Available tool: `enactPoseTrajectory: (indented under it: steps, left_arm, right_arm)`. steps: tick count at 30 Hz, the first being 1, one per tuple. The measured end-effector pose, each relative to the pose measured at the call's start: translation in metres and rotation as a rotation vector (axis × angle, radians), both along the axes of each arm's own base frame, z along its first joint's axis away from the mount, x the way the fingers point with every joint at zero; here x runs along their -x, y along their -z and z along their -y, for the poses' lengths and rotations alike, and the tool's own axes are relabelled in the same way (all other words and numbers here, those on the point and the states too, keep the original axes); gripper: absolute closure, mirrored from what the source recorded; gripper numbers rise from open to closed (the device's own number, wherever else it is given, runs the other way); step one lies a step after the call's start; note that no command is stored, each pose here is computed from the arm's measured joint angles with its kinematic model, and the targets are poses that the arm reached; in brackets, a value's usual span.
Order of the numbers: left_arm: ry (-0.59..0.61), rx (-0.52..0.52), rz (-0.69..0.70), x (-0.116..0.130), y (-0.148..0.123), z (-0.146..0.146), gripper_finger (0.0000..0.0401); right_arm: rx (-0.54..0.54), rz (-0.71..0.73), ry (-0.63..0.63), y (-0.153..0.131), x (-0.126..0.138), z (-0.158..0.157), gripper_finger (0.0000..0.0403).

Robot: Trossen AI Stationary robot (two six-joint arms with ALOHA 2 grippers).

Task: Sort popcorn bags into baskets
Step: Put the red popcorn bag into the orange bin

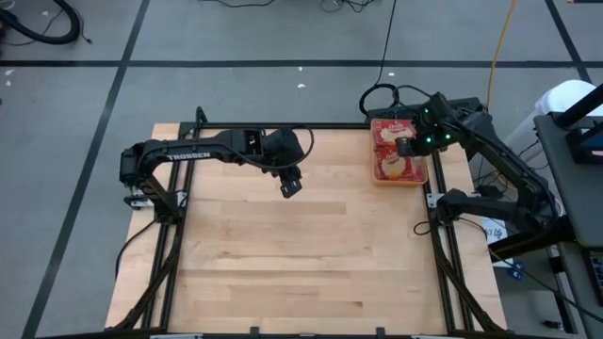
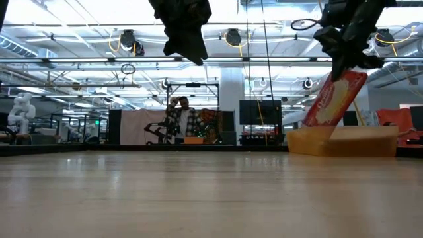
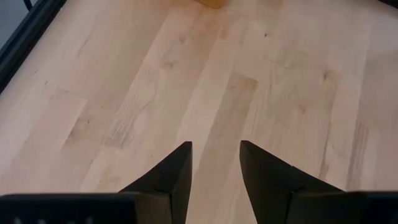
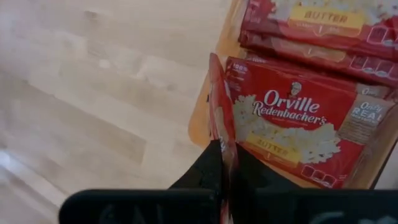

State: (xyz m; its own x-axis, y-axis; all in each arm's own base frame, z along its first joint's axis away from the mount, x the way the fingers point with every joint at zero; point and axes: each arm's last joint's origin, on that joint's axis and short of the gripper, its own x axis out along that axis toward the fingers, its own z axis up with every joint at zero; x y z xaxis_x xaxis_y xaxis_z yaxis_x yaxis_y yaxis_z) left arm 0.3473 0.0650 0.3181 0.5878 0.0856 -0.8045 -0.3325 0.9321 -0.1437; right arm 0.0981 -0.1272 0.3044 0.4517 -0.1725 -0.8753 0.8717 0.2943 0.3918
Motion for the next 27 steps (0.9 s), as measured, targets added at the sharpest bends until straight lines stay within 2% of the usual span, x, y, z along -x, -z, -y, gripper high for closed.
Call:
enactPoseTrajectory:
  steps: [3, 7, 21, 27]
  left_arm:
    - [-0.002, 0.002, 0.001, 0.000, 0.000, -0.001, 0.0265]
    - [-0.001, 0.004, 0.001, 0.000, 0.000, -0.001, 0.0265]
    - [0.004, -0.010, 0.000, 0.001, 0.000, -0.006, 0.0265]
    - [-0.014, -0.010, 0.000, 0.002, 0.000, -0.012, 0.0265]
  right_arm:
    - [-0.012, -0.024, 0.005, 0.005, -0.001, 0.003, 0.0403]
    - [0.029, -0.065, 0.025, 0.006, -0.001, 0.005, 0.0390]
    - [0.161, -0.286, 0.138, 0.007, 0.006, 0.009, 0.0270]
    - [0.192, -0.282, 0.155, 0.006, 0.005, 0.011, 0.0240]
